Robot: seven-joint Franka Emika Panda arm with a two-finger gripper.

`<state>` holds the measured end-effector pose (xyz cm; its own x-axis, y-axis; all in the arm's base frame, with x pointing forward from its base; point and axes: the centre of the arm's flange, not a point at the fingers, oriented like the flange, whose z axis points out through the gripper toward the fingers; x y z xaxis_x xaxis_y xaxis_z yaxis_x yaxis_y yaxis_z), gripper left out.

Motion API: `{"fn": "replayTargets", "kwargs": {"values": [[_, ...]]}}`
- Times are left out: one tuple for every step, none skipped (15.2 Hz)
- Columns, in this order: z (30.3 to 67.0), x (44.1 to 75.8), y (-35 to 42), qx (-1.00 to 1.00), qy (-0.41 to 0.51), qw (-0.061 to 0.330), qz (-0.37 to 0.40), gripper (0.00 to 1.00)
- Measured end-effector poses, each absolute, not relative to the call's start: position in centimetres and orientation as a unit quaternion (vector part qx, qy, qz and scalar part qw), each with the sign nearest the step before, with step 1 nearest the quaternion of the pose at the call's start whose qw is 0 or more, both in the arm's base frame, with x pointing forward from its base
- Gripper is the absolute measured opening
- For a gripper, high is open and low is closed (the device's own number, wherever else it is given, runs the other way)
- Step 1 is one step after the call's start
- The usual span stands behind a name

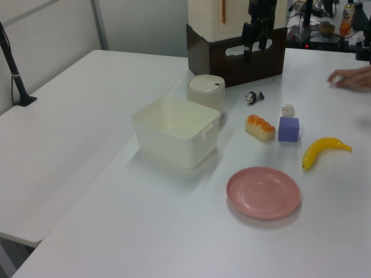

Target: Open the trash can

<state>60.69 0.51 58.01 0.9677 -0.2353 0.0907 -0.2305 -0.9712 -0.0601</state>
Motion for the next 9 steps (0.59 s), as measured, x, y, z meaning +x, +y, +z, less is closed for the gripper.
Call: {"fn": "replayTargets", "kwargs": {"values": [[58.01, 60.69, 0.30, -0.992, 0.118, 0.024, -0.049, 1.00], [58.01, 60.69, 0.14, -0.991, 0.118, 0.024, -0.049, 1.00], [58.01, 60.69, 0.07, -0.991, 0.119, 0.024, -0.049, 1.00], [58.01, 60.69, 0.06, -0.991, 0.118, 0.024, -0.049, 1.00], [58.01, 60.69, 0.06, -0.992, 0.117, 0.024, -0.049, 1.00], [58.01, 60.69, 0.06, -0.992, 0.114, 0.024, -0.049, 1.00], [58.01, 60.69, 0.06, -0.992, 0.113, 0.024, -0.049, 1.00], [58.01, 60.69, 0.06, -0.992, 0.113, 0.024, -0.049, 1.00], [58.01, 60.69, 0.06, -0.992, 0.113, 0.024, -0.049, 1.00]]}}
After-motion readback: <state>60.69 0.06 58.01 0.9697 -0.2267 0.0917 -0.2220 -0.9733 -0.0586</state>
